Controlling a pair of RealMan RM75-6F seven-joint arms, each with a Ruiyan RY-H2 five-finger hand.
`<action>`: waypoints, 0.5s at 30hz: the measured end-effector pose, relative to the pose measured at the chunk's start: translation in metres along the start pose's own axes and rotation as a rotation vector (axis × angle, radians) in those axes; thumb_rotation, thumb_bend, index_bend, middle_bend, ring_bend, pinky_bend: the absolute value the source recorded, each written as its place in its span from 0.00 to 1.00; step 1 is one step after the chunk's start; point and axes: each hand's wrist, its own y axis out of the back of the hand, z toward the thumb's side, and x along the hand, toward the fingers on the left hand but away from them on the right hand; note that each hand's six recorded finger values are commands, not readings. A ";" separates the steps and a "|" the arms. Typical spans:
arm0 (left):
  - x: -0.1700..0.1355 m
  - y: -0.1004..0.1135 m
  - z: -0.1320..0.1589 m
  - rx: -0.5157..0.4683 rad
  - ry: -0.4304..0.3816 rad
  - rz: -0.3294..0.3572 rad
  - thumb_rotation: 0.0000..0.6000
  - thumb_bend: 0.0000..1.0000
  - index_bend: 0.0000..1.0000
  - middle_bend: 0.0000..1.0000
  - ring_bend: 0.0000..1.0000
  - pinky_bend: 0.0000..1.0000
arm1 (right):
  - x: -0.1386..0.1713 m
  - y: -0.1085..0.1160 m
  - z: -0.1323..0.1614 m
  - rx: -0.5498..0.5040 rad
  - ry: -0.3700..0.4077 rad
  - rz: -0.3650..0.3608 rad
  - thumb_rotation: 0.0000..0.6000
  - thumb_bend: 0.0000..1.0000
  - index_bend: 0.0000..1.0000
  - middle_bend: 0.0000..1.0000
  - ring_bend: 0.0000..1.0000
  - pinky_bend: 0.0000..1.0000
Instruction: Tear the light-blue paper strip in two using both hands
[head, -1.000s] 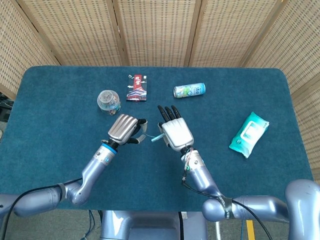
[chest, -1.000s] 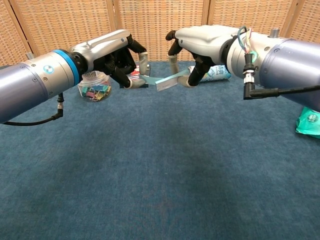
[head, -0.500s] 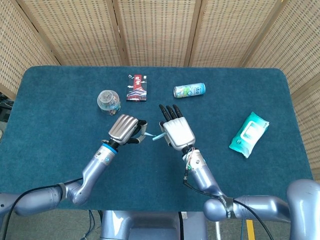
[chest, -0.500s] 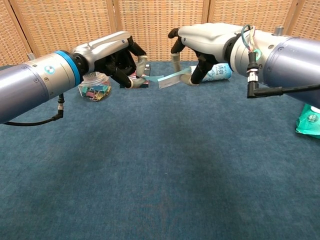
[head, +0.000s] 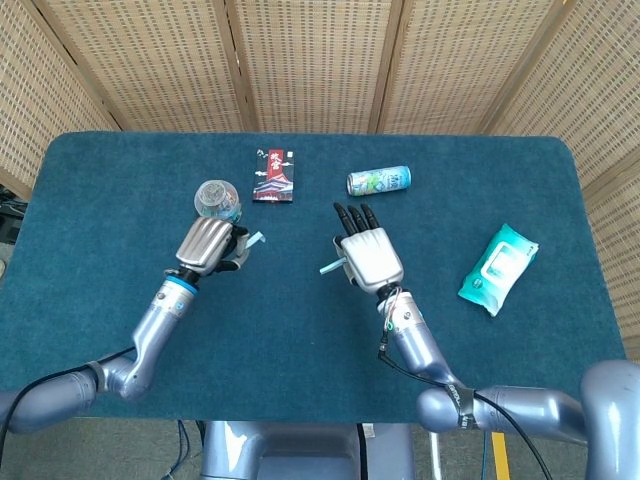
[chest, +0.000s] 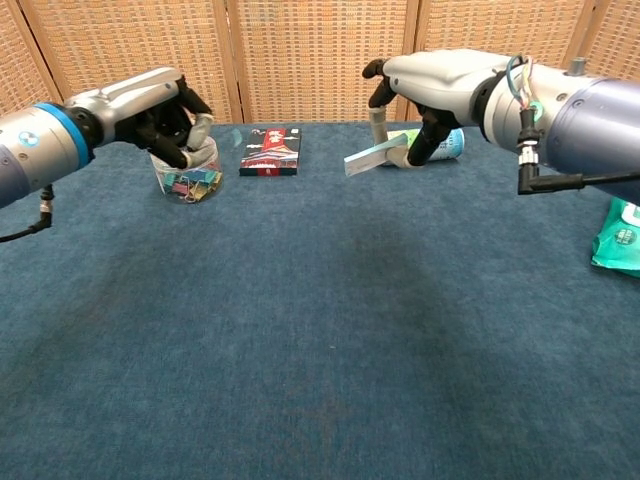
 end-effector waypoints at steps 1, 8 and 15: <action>-0.003 0.003 -0.012 0.004 0.017 0.005 1.00 0.70 0.75 0.94 0.95 0.92 | -0.001 -0.001 -0.003 0.002 -0.005 0.002 1.00 0.75 0.63 0.00 0.00 0.00; -0.021 0.027 -0.079 0.048 0.105 0.045 1.00 0.51 0.73 0.88 0.92 0.91 | -0.006 -0.011 -0.019 0.017 -0.034 0.019 1.00 0.75 0.63 0.00 0.00 0.00; -0.043 0.039 -0.112 0.132 0.124 0.026 1.00 0.00 0.20 0.04 0.11 0.32 | -0.006 -0.021 -0.026 0.002 -0.048 0.044 1.00 0.00 0.01 0.00 0.00 0.00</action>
